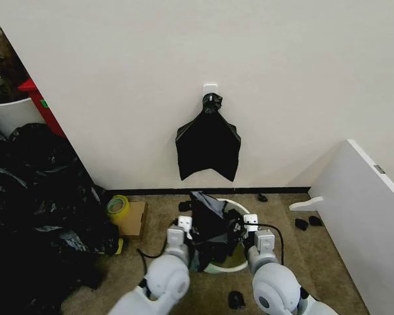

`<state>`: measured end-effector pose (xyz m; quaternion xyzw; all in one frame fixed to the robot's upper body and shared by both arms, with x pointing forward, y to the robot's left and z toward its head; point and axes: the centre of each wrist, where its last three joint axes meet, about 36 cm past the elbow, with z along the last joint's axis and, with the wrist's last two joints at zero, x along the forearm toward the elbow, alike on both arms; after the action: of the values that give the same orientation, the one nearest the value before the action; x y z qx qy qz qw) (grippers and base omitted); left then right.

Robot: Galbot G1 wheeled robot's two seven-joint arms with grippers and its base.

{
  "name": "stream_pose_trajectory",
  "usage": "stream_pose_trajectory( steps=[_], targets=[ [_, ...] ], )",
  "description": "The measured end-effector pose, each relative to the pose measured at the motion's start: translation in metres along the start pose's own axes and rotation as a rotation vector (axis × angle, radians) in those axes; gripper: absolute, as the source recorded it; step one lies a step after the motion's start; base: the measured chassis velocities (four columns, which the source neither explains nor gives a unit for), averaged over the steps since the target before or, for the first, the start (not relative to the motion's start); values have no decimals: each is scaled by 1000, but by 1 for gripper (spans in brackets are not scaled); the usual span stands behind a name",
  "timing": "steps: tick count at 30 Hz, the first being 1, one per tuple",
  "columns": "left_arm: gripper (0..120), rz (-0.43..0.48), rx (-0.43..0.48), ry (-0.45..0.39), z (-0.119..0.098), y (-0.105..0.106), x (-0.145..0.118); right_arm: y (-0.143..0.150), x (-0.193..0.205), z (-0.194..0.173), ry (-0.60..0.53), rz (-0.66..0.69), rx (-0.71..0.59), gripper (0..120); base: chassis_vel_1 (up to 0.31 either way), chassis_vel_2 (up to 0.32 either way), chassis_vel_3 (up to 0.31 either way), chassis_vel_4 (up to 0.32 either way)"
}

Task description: Place the garbage bag over the trash bin.

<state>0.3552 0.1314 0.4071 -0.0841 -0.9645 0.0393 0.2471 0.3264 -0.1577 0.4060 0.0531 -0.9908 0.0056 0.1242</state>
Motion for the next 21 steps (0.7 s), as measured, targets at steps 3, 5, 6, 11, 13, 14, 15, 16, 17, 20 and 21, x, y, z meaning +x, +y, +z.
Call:
stream_pose_trajectory(
  steps=[3,5,6,11,13,14,15,16,17,20,21],
  targets=[
    [3,18,-17,-75,-14,21,18,-6,-4,-1,-90,-15,-16,0,0,0,0,0],
    [3,24,-34,-95,-16,25,23,-8,-6,-3,-101,-14,-27,0,0,0,0,0],
    [3,32,-60,-122,-18,29,30,-11,-8,-6,-111,-9,-39,0,0,0,0,0],
    [3,90,-132,-176,-21,35,52,-30,-15,-15,-108,32,-55,0,0,0,0,0],
    [3,109,-146,-178,-21,36,56,-36,-17,-17,-107,45,-58,0,0,0,0,0],
    [3,129,-161,-179,-21,38,60,-43,-20,-20,-108,63,-57,0,0,0,0,0],
    [3,151,-176,-180,-22,40,65,-50,-23,-22,-111,78,-54,0,0,0,0,0],
    [3,151,-176,-180,-22,40,65,-50,-23,-22,-111,78,-54,0,0,0,0,0],
    [3,169,-183,-184,-23,40,69,-54,-23,-23,-109,84,-55,0,0,0,0,0],
    [3,251,-181,-231,-23,41,76,-60,-24,-26,-71,89,-75,0,0,0,0,0],
    [3,251,-181,-231,-23,41,76,-60,-24,-26,-71,89,-75,0,0,0,0,0]
  ],
)
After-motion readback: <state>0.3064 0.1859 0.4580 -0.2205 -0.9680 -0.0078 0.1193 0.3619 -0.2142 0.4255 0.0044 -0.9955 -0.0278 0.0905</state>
